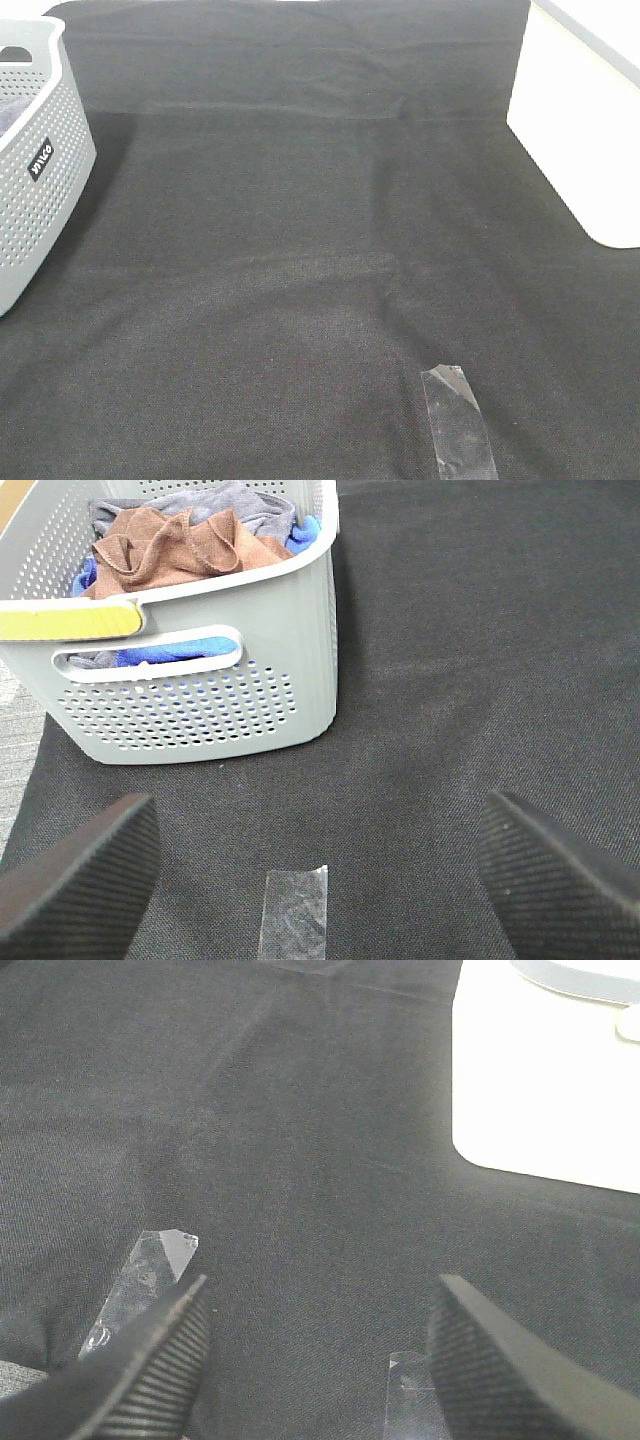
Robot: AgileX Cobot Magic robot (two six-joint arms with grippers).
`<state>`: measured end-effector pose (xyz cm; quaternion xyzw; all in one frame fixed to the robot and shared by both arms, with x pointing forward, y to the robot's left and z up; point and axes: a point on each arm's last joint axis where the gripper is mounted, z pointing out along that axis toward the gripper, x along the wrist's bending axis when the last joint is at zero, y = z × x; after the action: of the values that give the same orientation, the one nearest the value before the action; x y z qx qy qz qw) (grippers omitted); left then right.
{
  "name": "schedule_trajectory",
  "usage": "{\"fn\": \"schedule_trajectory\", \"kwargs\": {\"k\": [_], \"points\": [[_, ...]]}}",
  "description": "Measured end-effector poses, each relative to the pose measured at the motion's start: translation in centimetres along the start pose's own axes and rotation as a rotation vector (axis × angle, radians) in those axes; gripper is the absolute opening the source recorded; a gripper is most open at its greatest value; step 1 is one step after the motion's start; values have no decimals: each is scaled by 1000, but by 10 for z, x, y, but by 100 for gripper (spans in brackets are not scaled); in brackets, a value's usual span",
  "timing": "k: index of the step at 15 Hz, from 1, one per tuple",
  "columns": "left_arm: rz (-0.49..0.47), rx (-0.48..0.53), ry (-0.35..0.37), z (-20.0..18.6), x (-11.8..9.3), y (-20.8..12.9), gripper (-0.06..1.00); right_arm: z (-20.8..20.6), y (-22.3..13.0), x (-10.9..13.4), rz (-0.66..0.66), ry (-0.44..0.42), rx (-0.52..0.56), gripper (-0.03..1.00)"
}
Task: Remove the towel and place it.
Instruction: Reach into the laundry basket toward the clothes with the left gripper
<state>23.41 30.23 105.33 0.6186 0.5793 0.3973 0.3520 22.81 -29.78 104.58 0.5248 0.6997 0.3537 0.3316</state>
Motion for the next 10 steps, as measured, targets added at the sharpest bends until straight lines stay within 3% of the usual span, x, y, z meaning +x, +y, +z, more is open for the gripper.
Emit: {"fn": "schedule_trajectory", "kwargs": {"k": [6,10], "points": [[-17,0,4,0,0,0,81,0,0,0,-1,-3,0,59],[-39,1,12,0,1,0,81,0,0,0,-2,-5,1,71]]}}
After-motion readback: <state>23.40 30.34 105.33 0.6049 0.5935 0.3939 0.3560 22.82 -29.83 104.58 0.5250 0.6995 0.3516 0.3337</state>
